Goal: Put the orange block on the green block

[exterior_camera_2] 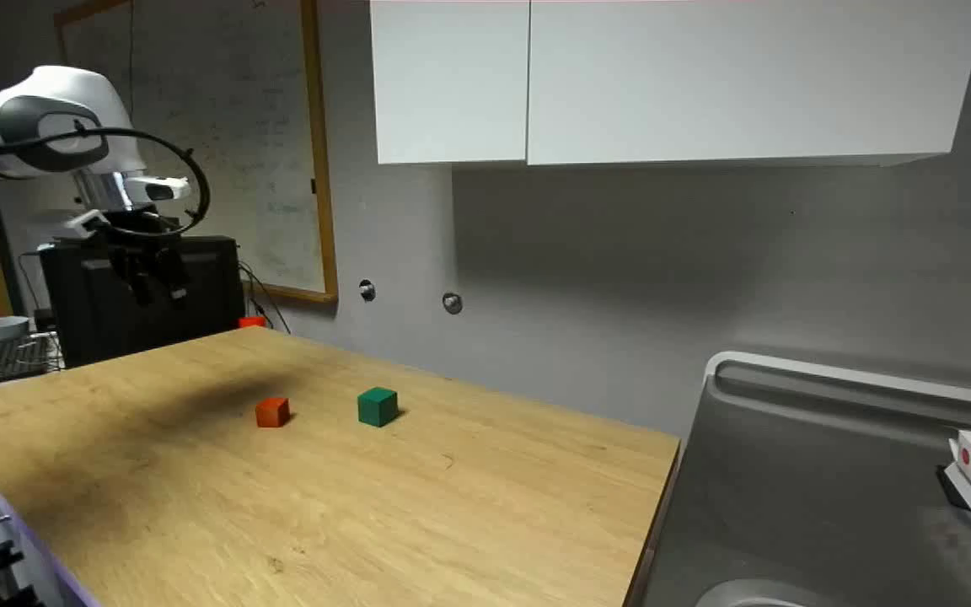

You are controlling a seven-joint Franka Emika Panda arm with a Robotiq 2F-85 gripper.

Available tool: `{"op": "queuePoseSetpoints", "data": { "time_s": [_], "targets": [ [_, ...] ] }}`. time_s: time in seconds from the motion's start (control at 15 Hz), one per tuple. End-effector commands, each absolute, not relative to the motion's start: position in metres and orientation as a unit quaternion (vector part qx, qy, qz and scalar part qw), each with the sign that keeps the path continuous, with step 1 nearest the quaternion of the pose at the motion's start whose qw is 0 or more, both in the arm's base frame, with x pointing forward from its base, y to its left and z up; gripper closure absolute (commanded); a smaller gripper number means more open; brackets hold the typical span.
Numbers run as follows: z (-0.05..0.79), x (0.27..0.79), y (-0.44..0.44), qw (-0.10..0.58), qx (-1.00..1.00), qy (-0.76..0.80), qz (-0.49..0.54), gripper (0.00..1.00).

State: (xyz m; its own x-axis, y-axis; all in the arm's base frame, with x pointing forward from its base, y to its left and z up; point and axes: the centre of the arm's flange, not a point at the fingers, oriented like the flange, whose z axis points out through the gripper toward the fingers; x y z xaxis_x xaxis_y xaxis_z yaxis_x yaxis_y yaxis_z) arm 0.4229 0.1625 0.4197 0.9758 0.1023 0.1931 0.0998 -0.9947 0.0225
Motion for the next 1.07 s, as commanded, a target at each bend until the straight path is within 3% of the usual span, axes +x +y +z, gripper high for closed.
{"op": "queuePoseSetpoints", "data": {
  "time_s": [0.0, 0.53, 1.0],
  "targets": [
    [0.42, 0.423, 0.163, 0.006, 0.994, 0.051, 0.098, 0.0],
    [0.42, 0.426, 0.16, 0.012, 0.993, 0.049, 0.104, 0.0],
    [0.403, 0.465, 0.103, 0.016, 0.993, -0.002, 0.118, 0.0]
  ]
}}
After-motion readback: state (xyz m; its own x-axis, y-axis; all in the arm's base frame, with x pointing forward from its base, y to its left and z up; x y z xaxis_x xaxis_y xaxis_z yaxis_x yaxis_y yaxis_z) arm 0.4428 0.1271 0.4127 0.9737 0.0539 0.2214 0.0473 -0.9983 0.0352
